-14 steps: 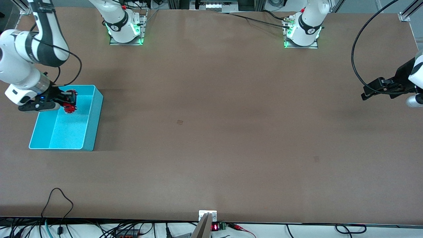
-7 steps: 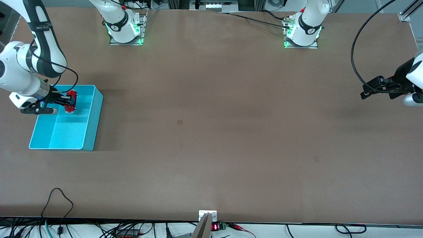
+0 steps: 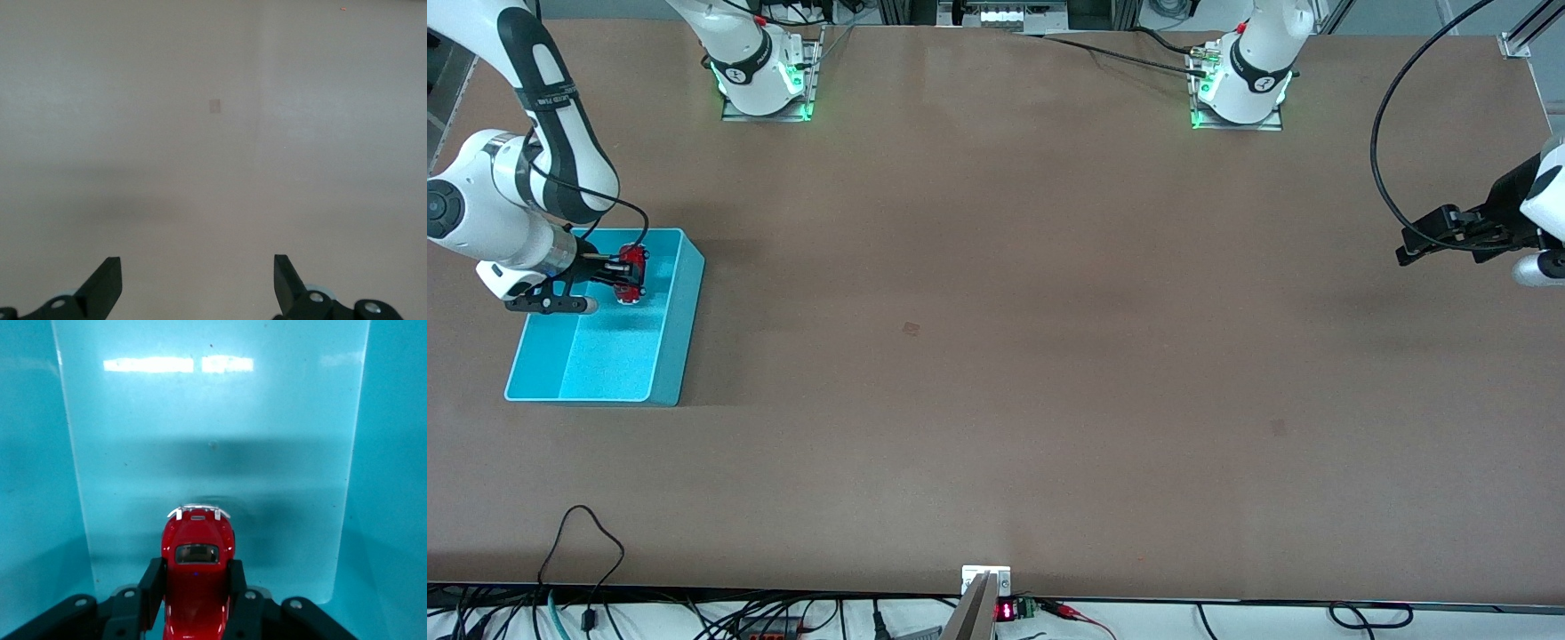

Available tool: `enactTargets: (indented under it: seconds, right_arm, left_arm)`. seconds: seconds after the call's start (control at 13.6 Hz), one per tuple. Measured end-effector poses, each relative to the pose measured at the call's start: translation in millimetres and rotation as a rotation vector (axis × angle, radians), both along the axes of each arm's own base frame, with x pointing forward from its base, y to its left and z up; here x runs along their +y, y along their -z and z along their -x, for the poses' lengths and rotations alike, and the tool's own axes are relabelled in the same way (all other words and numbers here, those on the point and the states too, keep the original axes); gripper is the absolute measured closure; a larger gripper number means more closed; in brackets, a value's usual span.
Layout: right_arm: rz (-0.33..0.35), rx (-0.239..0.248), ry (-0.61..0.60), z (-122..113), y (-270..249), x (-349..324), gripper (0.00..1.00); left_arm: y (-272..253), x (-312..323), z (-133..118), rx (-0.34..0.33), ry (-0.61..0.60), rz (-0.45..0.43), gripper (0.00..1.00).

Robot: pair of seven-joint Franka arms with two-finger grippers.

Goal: Wind red beetle toy and store in blue box
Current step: 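Open the right gripper to drop the car into the box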

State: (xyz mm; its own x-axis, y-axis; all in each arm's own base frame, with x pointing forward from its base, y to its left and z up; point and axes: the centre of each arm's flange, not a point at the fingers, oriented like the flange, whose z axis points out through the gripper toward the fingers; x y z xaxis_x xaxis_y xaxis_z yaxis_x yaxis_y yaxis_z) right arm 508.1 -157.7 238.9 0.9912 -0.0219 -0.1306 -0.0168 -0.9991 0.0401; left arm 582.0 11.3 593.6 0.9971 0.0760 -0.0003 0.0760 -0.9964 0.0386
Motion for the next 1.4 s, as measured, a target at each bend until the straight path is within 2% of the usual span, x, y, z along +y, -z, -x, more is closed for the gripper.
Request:
enactTargets:
  seconds: [0.07, 0.15, 0.44, 0.52, 0.66, 0.81, 1.03, 1.4]
  right_arm:
    - [-0.001, 0.004, 0.002, 0.7, 2.6, -1.3, 0.56]
    - [-0.001, 0.005, 0.003, 0.9, 4.1, -1.5, 0.51]
    - [0.001, 0.002, 0.000, 0.2, 3.9, -1.7, 0.13]
    - [0.001, 0.001, 0.000, -0.2, 3.3, -1.8, 0.13]
    - [0.005, -0.010, -0.001, -2.6, -1.7, -2.5, 0.01]
    - [0.015, -0.047, -0.002, -10.4, -18.9, -4.3, 0.00]
    - [0.032, -0.101, -0.006, -28.2, -71.4, -5.8, 0.00]
    - [0.006, -0.078, -0.009, -46.5, -198.1, 13.2, 0.00]
  left_arm:
    - [0.0, 0.0, 0.0, 0.000, -0.002, 0.000, 0.00]
    - [0.0, 0.0, 0.0, 0.000, -0.003, 0.000, 0.00]
    - [0.0, 0.0, 0.0, 0.000, -0.004, 0.000, 0.00]
    - [0.0, 0.0, 0.1, 0.000, -0.004, 0.000, 0.00]
    - [0.0, 0.0, 0.1, 0.001, -0.004, 0.000, 0.00]
    - [0.0, 0.0, 0.1, 0.001, -0.004, 0.000, 0.00]
    - [0.0, -0.1, 0.1, 0.000, -0.004, 0.000, 0.00]
    - [-0.1, -0.1, 0.1, 0.000, -0.004, 0.000, 0.00]
